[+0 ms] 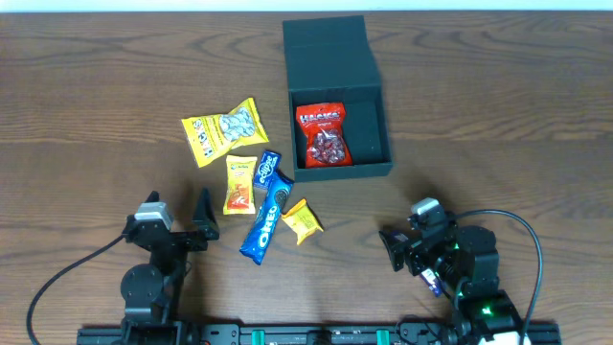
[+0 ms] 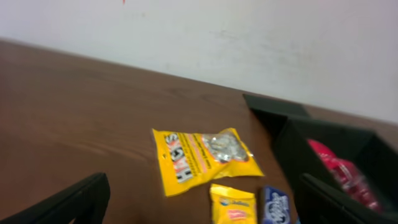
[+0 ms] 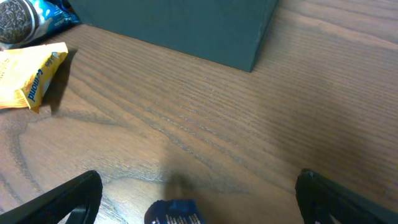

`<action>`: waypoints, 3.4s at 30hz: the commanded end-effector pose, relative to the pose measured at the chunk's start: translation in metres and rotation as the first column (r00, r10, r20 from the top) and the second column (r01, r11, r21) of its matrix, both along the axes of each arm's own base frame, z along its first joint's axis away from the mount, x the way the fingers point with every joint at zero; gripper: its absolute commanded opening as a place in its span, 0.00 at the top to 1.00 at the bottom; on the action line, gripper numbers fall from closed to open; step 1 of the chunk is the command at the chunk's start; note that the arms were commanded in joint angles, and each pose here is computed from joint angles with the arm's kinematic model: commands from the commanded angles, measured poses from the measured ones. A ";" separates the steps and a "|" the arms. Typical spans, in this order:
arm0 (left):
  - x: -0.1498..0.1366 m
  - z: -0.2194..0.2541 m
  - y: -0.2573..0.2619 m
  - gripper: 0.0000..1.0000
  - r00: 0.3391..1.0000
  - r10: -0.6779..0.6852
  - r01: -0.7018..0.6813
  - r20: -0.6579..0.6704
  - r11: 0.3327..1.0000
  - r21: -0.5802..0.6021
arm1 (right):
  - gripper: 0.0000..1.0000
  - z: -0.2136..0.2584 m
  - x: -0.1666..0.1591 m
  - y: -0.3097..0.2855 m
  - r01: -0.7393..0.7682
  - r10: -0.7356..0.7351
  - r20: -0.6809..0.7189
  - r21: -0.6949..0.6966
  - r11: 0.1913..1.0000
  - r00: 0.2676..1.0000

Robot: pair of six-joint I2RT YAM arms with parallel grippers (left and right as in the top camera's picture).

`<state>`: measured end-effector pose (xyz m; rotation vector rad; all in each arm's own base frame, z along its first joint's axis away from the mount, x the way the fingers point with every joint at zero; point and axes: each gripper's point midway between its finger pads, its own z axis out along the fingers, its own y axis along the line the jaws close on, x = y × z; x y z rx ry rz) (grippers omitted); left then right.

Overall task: Pack container
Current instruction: 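Move the left gripper toward the yellow HACKS candy bag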

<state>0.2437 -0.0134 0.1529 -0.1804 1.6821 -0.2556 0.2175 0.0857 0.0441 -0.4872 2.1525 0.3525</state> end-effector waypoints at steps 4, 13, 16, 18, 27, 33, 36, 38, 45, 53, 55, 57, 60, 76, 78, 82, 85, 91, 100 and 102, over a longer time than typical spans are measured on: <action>-0.025 0.059 -0.001 0.04 1.000 0.000 -0.002 -0.013 0.996 -0.088 | 0.01 -0.002 0.000 -0.002 0.001 -0.001 0.000 -0.008 1.000 1.000; -0.091 0.195 0.018 0.04 0.970 0.093 -0.081 0.223 0.995 -0.062 | 0.01 -0.002 0.000 -0.002 0.001 -0.001 0.000 -0.008 1.000 1.000; -0.100 0.219 0.020 0.04 0.964 0.102 -0.091 0.245 0.994 -0.058 | 0.01 -0.002 0.000 -0.002 0.001 -0.001 0.000 -0.008 1.000 1.000; -0.097 0.234 0.020 0.04 0.968 0.100 -0.094 0.230 0.995 -0.037 | 0.01 -0.002 0.000 -0.002 0.001 -0.001 0.000 -0.008 1.000 1.000; -0.018 0.262 -0.013 0.04 0.994 -0.086 0.091 -0.062 0.992 0.083 | 0.01 -0.002 0.000 -0.002 0.001 -0.001 0.000 -0.008 1.000 1.000; 0.053 0.240 0.025 0.04 0.951 0.179 -0.216 -0.253 0.968 -0.126 | 0.01 -0.002 0.000 -0.002 0.001 -0.001 0.000 -0.008 1.000 1.000; 0.074 0.214 0.028 0.04 0.902 0.219 -0.322 -0.372 0.916 -0.241 | 0.01 -0.002 0.000 -0.002 0.001 -0.001 0.000 -0.008 1.000 1.000; 0.091 0.192 0.031 0.04 0.861 0.248 -0.390 -0.443 0.883 -0.263 | 0.01 -0.002 0.000 -0.002 0.001 -0.001 0.000 -0.008 1.000 1.000; 0.121 0.151 0.012 0.05 0.816 0.152 -0.369 -0.558 0.879 -0.301 | 0.01 -0.002 0.000 -0.002 0.001 -0.001 0.000 -0.008 1.000 1.000; 0.094 0.089 0.013 0.05 0.547 0.171 -0.821 -0.819 0.301 -0.485 | 0.01 -0.002 0.000 -0.002 0.001 -0.001 0.000 -0.008 1.000 1.000; 0.097 0.083 0.005 0.04 0.523 0.121 -0.848 -0.844 0.174 -0.500 | 0.01 -0.002 0.000 -0.002 0.001 -0.001 0.000 -0.008 1.000 1.000; 0.100 0.084 -0.011 0.05 0.525 0.024 -0.847 -0.851 0.116 -0.519 | 0.01 -0.002 0.000 -0.002 0.001 -0.001 0.000 -0.008 1.000 1.000; 0.104 0.083 -0.011 0.05 0.533 0.043 -0.843 -0.845 0.112 -0.526 | 0.01 -0.002 0.000 -0.002 0.001 -0.001 0.000 -0.008 1.000 1.000; 0.193 -0.005 -0.022 0.11 0.485 0.009 -0.874 -0.874 0.049 -0.484 | 0.01 -0.002 0.000 -0.002 0.001 -0.001 0.000 -0.008 1.000 1.000; 0.193 -0.024 -0.027 0.11 0.442 -0.011 -0.895 -0.897 0.055 -0.442 | 0.01 -0.002 0.000 -0.002 0.001 -0.001 0.000 -0.008 1.000 1.000; 0.189 -0.057 -0.047 0.14 0.351 -0.118 -0.934 -0.929 0.031 -0.356 | 0.01 -0.002 0.000 -0.002 0.001 -0.001 0.000 -0.008 1.000 1.000; 0.186 -0.081 -0.058 0.16 0.274 -0.188 -0.961 -0.943 -0.027 -0.274 | 0.01 -0.002 0.000 -0.002 0.001 -0.001 0.000 -0.008 1.000 1.000; 0.175 -0.106 -0.073 0.23 0.178 -0.257 -0.984 -0.950 -0.072 -0.164 | 0.01 -0.002 0.000 -0.002 0.001 -0.001 0.000 -0.008 1.000 1.000; 0.166 -0.117 -0.049 0.08 0.143 -0.094 -0.988 -0.985 -0.069 -0.137 | 0.01 -0.002 0.000 -0.002 0.001 -0.001 0.000 -0.008 1.000 1.000; 0.177 -0.114 -0.050 0.02 0.191 -0.097 -0.981 -0.977 -0.051 -0.187 | 0.01 -0.002 0.000 -0.002 0.001 -0.001 0.000 -0.008 1.000 1.000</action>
